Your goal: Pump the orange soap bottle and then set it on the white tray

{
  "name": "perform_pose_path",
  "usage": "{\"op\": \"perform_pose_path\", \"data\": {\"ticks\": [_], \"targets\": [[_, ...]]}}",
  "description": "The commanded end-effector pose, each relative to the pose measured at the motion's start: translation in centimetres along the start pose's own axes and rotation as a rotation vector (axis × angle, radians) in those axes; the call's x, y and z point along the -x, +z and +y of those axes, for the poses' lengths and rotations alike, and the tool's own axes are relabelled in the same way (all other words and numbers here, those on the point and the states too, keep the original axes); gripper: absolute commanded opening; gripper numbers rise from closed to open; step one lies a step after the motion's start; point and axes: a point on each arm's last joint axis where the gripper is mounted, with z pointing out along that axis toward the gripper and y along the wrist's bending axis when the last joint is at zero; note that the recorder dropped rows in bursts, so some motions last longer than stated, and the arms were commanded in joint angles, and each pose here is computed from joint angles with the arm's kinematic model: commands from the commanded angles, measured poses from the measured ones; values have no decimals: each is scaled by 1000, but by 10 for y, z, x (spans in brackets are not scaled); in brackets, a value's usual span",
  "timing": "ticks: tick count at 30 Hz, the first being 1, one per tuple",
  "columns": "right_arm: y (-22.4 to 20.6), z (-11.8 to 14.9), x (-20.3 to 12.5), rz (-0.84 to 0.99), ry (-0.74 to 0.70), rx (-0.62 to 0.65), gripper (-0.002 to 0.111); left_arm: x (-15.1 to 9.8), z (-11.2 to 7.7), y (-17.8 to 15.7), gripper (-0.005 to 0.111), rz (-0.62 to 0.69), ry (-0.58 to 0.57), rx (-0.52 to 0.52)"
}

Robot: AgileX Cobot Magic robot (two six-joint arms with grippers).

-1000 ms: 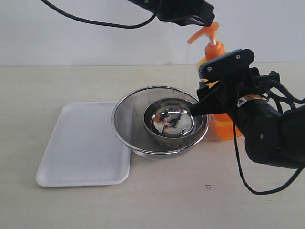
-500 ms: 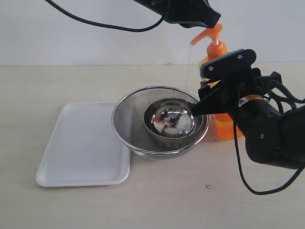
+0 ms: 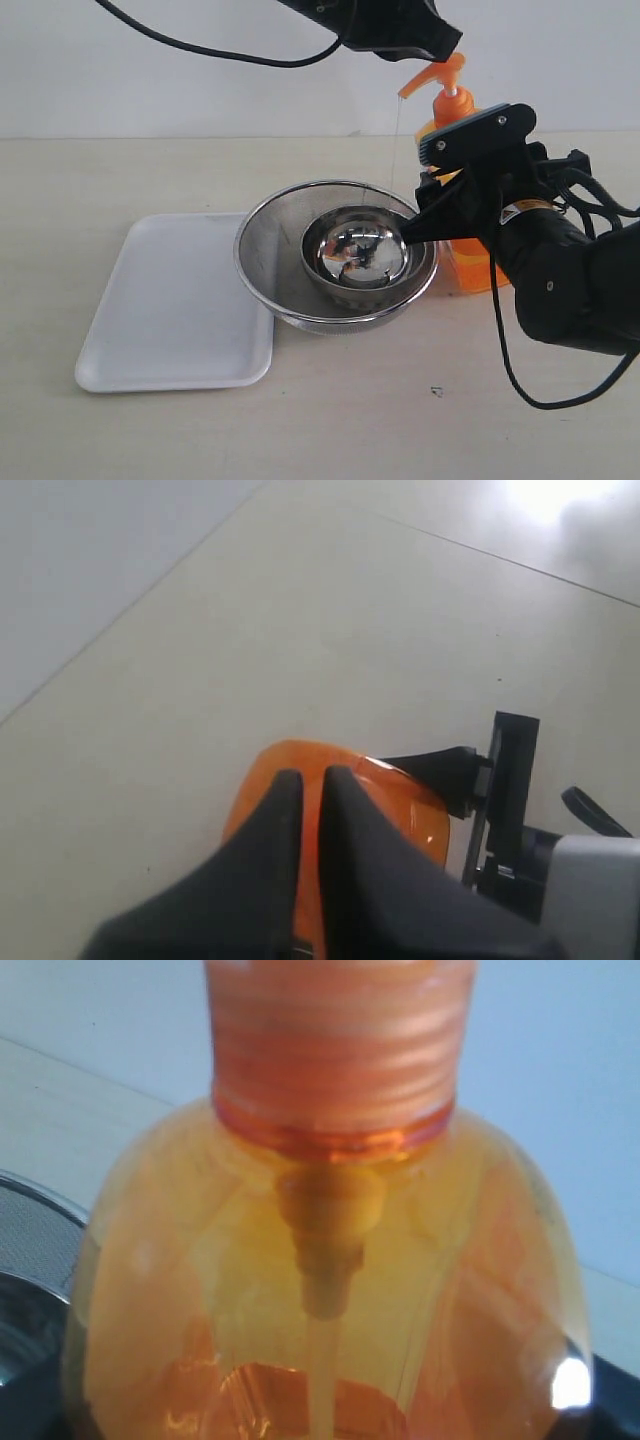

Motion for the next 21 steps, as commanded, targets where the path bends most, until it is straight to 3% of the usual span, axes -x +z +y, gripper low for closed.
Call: {"op": "perform_pose_path", "data": {"ticks": [1,21], "targets": [[-1,7,-9,71,-4,70,0,-55,-20,35,5,350,19,-196],[-1,7,-9,71,-4,70,0,-44,-23,28,5,304,34,-174]]}}
